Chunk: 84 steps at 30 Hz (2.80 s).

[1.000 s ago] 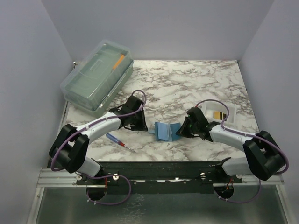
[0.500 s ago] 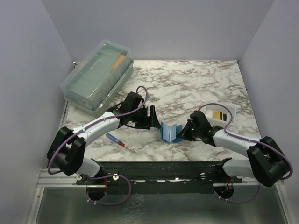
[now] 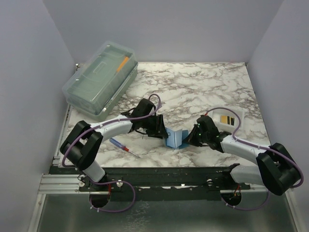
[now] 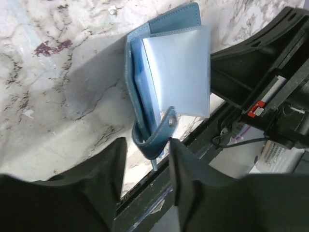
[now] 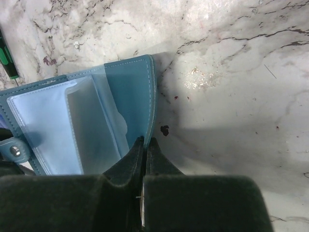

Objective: Put the credit cards into the card holder
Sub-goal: Open the card holder at the center of the board.

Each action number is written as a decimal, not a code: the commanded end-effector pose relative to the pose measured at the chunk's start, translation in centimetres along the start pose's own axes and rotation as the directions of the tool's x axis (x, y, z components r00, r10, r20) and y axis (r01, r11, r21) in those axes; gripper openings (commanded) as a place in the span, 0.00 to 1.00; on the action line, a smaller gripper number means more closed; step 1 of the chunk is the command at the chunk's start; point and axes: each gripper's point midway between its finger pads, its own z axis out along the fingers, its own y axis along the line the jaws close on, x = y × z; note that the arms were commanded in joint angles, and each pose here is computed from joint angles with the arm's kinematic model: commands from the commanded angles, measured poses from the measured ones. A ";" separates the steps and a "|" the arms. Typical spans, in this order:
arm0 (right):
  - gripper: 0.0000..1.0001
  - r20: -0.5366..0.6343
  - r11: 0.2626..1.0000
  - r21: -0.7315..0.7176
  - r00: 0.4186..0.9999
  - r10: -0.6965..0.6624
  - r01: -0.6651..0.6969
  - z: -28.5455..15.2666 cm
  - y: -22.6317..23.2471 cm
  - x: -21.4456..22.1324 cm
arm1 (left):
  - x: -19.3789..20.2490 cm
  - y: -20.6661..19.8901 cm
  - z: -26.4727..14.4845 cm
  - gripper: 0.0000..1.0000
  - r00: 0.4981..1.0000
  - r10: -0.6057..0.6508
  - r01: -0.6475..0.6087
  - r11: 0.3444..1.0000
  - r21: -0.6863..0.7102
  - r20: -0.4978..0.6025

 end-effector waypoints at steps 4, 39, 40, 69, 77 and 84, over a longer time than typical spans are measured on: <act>0.03 -0.036 0.998 0.068 0.999 -0.011 0.014 -0.1 -1.8 1.1 | -0.7 -2.7 0.7 0.17 0.998 0.056 -0.054 0.993 0.101 -0.022; 0.62 -0.073 0.965 -0.131 0.969 -0.237 0.226 -0.6 7.5 0.3 | -1.6 -3.0 0.7 0.00 0.999 -0.009 0.010 0.998 0.056 -0.031; 0.60 -0.077 0.967 -0.111 0.969 -0.236 0.227 -0.5 7.1 0.4 | -1.6 -2.9 0.7 0.00 0.999 -0.009 0.011 0.998 0.054 -0.032; 0.56 -0.001 0.974 0.150 0.985 -0.170 0.168 -2.7 1.7 -0.7 | 0.0 1.5 1.0 0.29 0.993 0.072 -0.081 0.991 -0.104 -0.090; 0.62 0.037 0.985 -0.011 0.984 -0.173 0.174 -3.8 5.3 -1.3 | 0.7 2.8 1.4 0.24 0.992 0.058 -0.075 0.987 -0.144 -0.115; 0.39 0.027 0.969 -0.192 0.988 -0.153 0.155 -1.2 8.4 -0.6 | 0.8 2.8 0.9 0.32 0.992 0.070 -0.086 0.985 -0.151 -0.108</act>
